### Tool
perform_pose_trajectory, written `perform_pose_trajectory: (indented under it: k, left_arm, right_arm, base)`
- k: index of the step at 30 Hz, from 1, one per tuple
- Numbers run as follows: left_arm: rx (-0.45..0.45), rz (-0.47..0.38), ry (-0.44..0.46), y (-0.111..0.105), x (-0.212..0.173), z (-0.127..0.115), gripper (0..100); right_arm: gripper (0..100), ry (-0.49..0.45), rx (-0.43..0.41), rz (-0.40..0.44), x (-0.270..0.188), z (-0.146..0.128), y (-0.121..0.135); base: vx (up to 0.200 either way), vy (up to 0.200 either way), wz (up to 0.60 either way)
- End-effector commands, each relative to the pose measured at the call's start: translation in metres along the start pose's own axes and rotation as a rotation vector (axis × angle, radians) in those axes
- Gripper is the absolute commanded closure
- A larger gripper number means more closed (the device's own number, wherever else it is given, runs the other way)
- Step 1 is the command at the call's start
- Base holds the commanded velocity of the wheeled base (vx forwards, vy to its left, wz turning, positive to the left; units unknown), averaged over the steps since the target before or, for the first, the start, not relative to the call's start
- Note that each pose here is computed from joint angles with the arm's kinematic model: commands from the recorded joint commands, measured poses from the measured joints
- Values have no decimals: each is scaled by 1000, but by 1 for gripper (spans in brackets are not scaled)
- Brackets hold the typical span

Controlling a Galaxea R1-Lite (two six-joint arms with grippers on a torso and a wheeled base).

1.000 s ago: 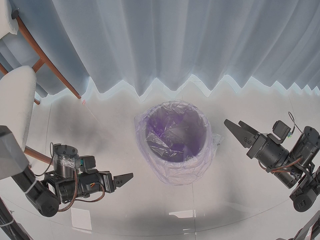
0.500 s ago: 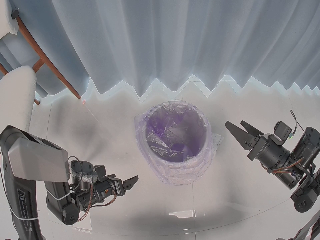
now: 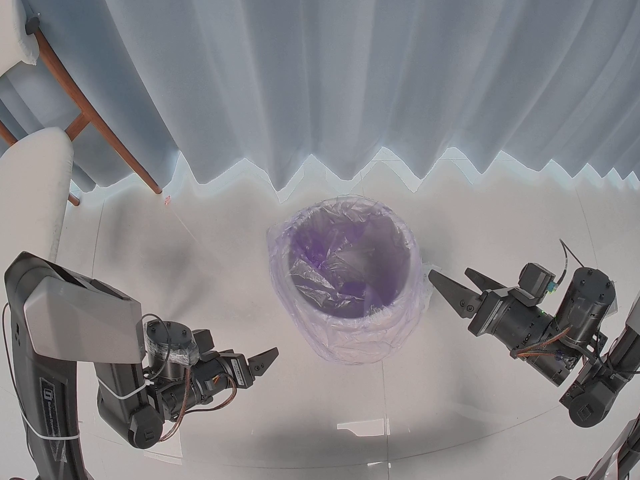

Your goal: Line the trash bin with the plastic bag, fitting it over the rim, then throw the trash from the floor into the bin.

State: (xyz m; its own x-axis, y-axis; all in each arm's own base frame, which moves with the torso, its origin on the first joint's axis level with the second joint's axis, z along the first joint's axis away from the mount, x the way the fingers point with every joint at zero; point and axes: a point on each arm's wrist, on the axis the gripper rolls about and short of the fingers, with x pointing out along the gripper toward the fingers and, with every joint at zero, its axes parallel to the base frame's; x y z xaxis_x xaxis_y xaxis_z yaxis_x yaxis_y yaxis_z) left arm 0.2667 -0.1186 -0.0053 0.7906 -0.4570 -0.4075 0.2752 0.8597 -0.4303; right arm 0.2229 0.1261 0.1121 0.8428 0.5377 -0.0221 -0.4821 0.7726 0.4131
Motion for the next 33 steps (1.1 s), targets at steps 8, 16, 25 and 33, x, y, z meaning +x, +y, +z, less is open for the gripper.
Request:
perform_pose_trajectory:
  k: [8, 16, 25, 33]
  left_arm:
    - [-1, 6, 21, 1, 2, -6, 0]
    - [9, -32, -99, -8, -12, 25, 0]
    - [41, -9, -463, -5, -87, 108, 0]
    - [129, -25, -485, -17, -105, 114, 0]
  right_arm:
    - [0, 5, 5, -1, 0, -3, -1]
    - [0, 101, 16, -136, 18, -31, -27]
    - [0, 217, -84, -221, 93, -97, -75]
    - [0, 299, -158, -226, 147, -94, -78]
  base:
    - [-200, -200, 0]
    - [-200, -200, 0]
    - [-22, -44, 0]
    - [200, 0, 0]
